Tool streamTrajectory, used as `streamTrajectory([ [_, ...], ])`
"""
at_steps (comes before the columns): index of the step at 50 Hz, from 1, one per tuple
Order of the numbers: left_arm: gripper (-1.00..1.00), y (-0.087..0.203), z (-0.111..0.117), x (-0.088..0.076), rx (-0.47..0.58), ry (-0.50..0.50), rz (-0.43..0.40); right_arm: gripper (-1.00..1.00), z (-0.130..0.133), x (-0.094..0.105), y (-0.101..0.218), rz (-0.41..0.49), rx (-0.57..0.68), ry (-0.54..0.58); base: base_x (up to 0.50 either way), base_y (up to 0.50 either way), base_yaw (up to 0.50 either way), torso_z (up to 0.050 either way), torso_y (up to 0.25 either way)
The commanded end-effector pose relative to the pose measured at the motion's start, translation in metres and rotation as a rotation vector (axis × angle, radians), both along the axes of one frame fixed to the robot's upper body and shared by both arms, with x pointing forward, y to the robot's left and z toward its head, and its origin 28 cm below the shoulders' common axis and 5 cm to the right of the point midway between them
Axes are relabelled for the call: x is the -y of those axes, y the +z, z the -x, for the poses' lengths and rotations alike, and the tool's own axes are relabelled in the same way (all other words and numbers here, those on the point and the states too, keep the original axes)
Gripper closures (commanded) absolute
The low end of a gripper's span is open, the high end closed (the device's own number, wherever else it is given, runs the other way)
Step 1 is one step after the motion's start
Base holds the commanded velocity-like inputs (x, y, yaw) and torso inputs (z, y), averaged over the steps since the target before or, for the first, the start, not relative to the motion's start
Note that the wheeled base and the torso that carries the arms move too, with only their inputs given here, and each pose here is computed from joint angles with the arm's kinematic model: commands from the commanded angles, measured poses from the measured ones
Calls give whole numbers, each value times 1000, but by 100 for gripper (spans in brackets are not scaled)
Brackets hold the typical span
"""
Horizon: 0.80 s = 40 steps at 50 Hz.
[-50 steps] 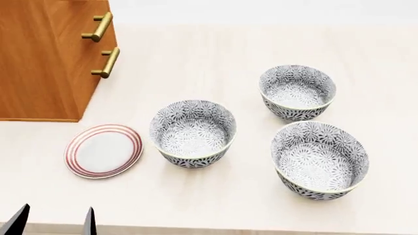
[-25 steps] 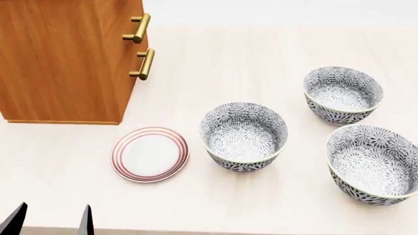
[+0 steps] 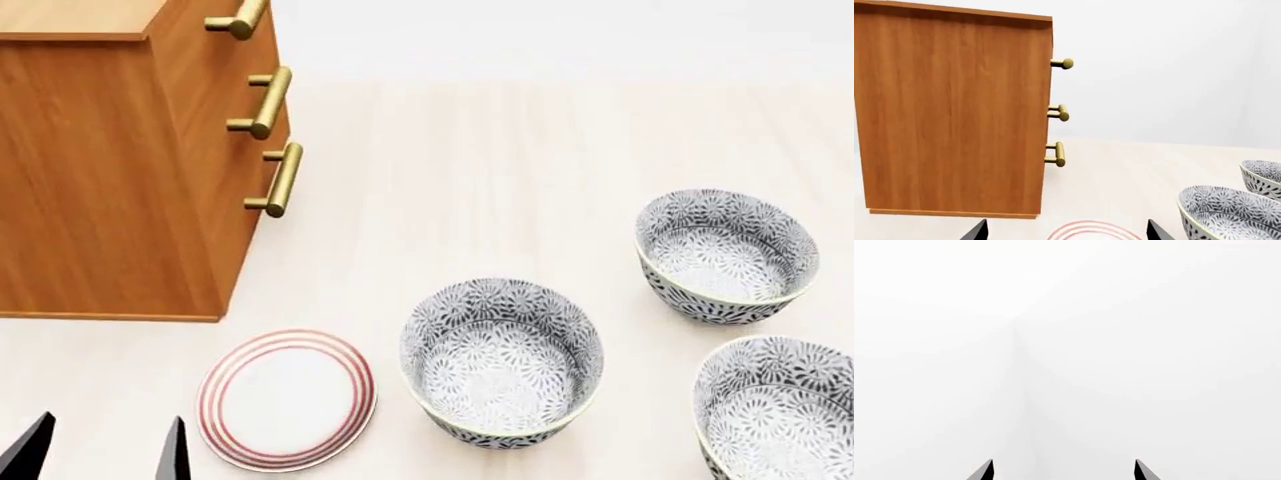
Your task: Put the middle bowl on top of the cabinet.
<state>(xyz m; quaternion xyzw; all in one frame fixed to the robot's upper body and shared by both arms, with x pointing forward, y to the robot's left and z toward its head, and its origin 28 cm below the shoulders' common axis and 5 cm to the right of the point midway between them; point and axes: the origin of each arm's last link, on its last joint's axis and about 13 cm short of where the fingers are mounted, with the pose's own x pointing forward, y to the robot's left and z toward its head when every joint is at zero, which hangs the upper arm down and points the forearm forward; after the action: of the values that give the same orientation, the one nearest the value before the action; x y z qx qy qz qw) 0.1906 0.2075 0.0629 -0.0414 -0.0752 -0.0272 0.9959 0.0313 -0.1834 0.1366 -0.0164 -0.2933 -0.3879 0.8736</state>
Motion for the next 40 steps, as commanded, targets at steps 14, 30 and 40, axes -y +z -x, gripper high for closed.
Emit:
streamTrajectory([
  [14,-100,4,2,-1,-4,0,17,-100,1,1,2,2,6,-10,370,-135,0,0,0],
  [30,-100,11,4,-4,-28,16,63,-100,0,0,2,71,-69,-53,224,20,0,0,0],
  [40,-100,10,5,-2,-28,11,56,-100,0,1,1,70,-66,-60,0,0,0,0,0],
])
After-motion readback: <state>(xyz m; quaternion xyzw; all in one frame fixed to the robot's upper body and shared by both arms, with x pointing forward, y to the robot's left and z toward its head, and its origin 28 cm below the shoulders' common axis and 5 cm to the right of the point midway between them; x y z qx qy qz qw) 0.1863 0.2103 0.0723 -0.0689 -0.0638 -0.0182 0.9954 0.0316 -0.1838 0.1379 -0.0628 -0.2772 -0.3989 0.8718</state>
